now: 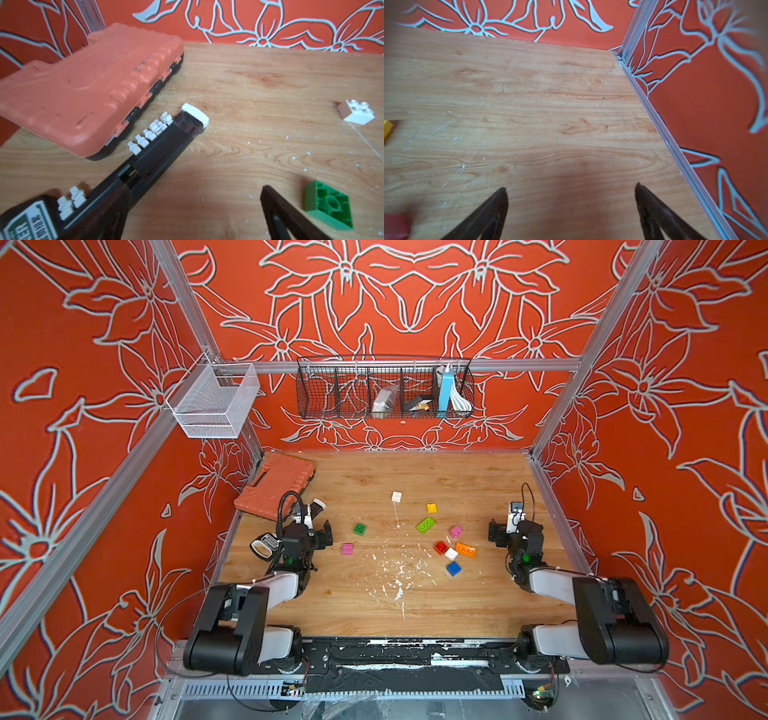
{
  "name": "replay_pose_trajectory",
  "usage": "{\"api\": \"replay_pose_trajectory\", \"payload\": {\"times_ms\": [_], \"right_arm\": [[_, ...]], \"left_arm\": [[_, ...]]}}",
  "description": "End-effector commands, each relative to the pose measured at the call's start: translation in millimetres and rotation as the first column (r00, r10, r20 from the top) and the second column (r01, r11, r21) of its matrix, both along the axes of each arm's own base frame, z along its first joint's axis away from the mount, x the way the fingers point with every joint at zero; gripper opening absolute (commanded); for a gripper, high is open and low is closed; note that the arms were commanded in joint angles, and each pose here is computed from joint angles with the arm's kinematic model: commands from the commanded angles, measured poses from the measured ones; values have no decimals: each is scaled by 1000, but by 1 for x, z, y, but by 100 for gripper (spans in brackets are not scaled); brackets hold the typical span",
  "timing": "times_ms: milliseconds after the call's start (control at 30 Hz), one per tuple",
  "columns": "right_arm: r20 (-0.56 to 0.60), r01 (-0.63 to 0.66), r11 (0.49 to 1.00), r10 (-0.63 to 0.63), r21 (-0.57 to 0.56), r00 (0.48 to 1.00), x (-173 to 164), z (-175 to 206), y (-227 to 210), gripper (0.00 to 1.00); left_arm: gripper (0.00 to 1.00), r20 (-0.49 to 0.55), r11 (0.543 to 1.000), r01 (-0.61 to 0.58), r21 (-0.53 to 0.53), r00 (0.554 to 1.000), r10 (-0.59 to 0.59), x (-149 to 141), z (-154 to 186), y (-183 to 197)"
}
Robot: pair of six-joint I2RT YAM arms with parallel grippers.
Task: Assemble the letter r with lego
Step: Pick up the lego brick from the center of the board.
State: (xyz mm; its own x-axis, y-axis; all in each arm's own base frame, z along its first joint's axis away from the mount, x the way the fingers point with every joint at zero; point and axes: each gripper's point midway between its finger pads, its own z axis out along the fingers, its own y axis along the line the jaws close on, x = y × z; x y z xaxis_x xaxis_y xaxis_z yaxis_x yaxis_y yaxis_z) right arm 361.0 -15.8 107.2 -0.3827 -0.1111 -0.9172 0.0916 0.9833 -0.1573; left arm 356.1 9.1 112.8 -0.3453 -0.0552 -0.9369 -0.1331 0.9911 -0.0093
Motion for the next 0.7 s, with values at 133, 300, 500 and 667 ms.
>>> {"api": "replay_pose_trajectory", "payload": {"times_ms": [133,300,500,667], "right_arm": [[99,106,982,-123,159,987,-9,67,-11,97],[121,86,926,-140,368,983,-10,100,2,97],[-70,166,813,-153,558,986,-15,77,23,98],[-211,135,801,-11,583,977,-23,59,78,98]], "left_arm": [[99,123,983,-183,22,976,179,-25,73,1],[99,-13,918,-293,-268,954,301,-34,89,-11],[99,-172,941,-172,-293,977,125,-34,90,-64],[99,-324,955,-114,-275,946,20,-47,74,-109]]}}
